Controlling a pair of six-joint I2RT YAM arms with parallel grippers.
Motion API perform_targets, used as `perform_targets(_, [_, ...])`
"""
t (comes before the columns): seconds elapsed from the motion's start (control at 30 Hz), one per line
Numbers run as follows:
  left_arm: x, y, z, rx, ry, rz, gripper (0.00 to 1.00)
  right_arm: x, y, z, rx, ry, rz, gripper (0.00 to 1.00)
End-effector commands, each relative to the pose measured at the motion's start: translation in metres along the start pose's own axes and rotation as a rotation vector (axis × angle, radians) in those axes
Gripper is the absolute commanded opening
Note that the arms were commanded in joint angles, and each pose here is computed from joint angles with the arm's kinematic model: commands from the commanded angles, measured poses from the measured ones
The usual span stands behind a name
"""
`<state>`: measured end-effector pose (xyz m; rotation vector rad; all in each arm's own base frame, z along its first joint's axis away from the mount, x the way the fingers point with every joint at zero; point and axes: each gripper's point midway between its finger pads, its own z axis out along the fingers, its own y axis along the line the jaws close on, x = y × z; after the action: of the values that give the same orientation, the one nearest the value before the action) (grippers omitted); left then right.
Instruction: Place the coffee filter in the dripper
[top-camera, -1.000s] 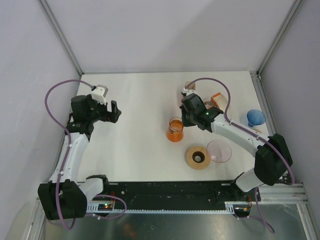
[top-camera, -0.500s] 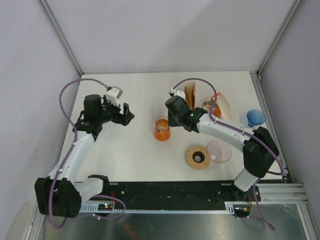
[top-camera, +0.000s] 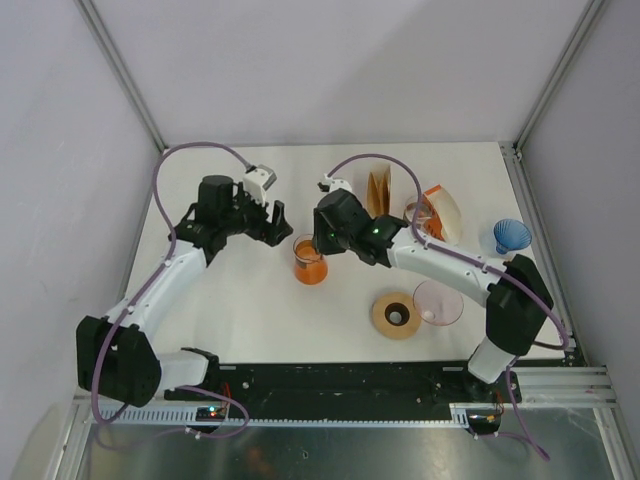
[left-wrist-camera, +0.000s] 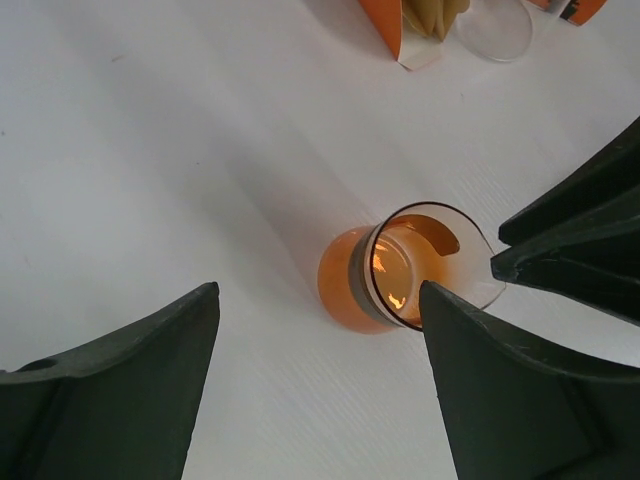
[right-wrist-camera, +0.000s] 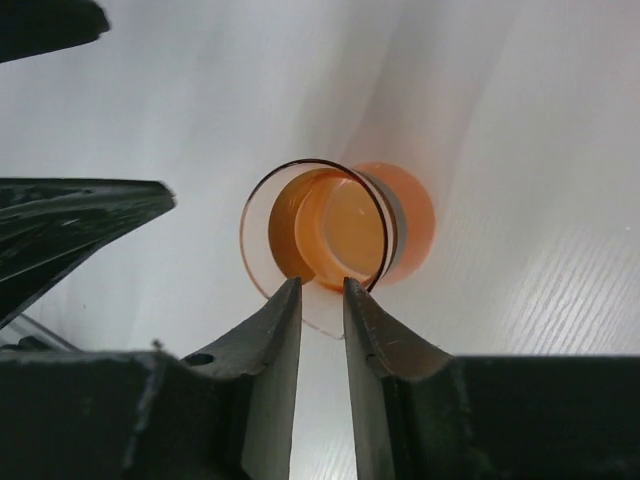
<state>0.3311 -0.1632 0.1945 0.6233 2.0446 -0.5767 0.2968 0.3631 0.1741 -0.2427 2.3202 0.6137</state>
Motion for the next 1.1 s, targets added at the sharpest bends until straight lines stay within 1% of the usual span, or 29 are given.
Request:
perform_targets(0.0, [-0.014,-0.004,0.002,-0.002,-0.011,0.015,0.85,-0.033,0.015,-0.047,-0.07,-0.077,-0.048,0.31])
perform_targets(0.1, [-0.016,-0.006,-0.002,0.006,-0.016,0.048,0.85,-0.03,0.0,-0.071,-0.027,-0.061,-0.121,0.39])
perform_targets(0.17, [-0.016,-0.009,-0.006,0.012,-0.022,0.065,0.85,-0.018,-0.017,-0.083,0.04,-0.018,-0.154,0.43])
perform_targets(0.27, [-0.013,-0.011,-0.008,0.02,-0.02,0.069,0.82,0.017,-0.041,-0.093,0.148,0.094,-0.197,0.47])
perform_targets(0.37, [-0.005,-0.019,-0.005,0.041,0.0,0.068,0.79,0.051,-0.053,-0.099,0.228,0.167,-0.256,0.54])
perform_targets(0.5, [0.007,-0.026,0.003,0.056,0.042,0.086,0.72,0.085,-0.059,-0.103,0.278,0.229,-0.309,0.6])
perform_targets(0.6, [0.016,-0.024,0.012,0.035,0.081,0.095,0.67,0.106,-0.065,-0.103,0.286,0.282,-0.322,0.64])
perform_targets(0.73, [0.031,-0.024,0.025,0.041,0.138,0.084,0.64,0.132,-0.072,-0.101,0.276,0.338,-0.33,0.84])
perform_targets(0.8, [0.037,-0.024,0.032,0.046,0.163,0.08,0.63,0.146,-0.075,-0.098,0.256,0.363,-0.322,0.88])
perform_targets(0.9, [0.041,-0.02,0.042,0.036,0.19,0.076,0.55,0.167,-0.082,-0.093,0.243,0.394,-0.304,0.93])
perform_targets(1.07, [0.044,-0.021,0.053,0.072,0.214,0.103,0.38,0.184,-0.099,-0.084,0.272,0.4,-0.305,0.94])
